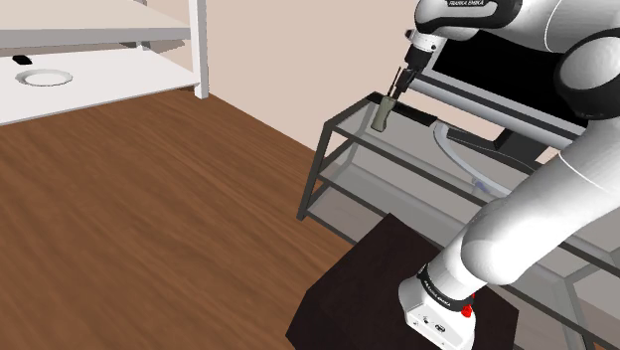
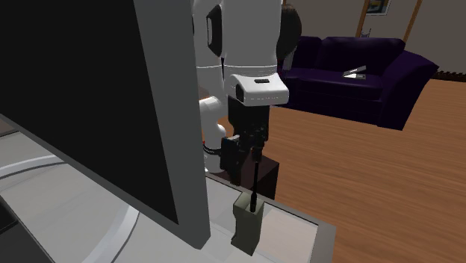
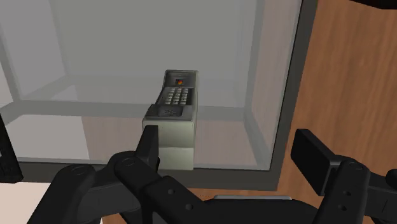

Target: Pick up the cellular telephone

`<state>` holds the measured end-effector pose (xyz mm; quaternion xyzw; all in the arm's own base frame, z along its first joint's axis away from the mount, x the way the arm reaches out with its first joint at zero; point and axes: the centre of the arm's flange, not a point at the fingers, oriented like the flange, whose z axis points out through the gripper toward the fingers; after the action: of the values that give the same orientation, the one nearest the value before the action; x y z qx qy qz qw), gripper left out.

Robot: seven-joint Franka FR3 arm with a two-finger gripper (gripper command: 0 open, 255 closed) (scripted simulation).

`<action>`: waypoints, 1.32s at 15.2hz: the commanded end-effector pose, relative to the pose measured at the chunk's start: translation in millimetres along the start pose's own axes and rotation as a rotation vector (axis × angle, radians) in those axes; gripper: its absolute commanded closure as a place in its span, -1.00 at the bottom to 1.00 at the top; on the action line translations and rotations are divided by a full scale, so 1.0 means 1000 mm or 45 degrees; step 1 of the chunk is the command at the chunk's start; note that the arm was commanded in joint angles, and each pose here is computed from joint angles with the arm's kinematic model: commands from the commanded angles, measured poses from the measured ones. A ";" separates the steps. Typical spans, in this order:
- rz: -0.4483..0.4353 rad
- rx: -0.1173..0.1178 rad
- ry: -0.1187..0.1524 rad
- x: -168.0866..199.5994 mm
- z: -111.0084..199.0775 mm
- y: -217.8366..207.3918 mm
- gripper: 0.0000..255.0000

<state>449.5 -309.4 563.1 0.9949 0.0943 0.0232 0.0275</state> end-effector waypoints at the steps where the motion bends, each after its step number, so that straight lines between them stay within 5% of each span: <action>1: -0.036 0.001 0.001 0.009 0.006 0.025 -1.00; 12: -0.058 0.003 0.003 0.015 0.050 0.040 -1.00; 13: -0.058 0.003 0.003 0.015 0.050 0.040 1.00; 20: -0.058 0.003 0.003 0.015 0.050 0.040 1.00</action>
<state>474.0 -348.3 517.2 0.9925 0.1168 0.0245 0.0274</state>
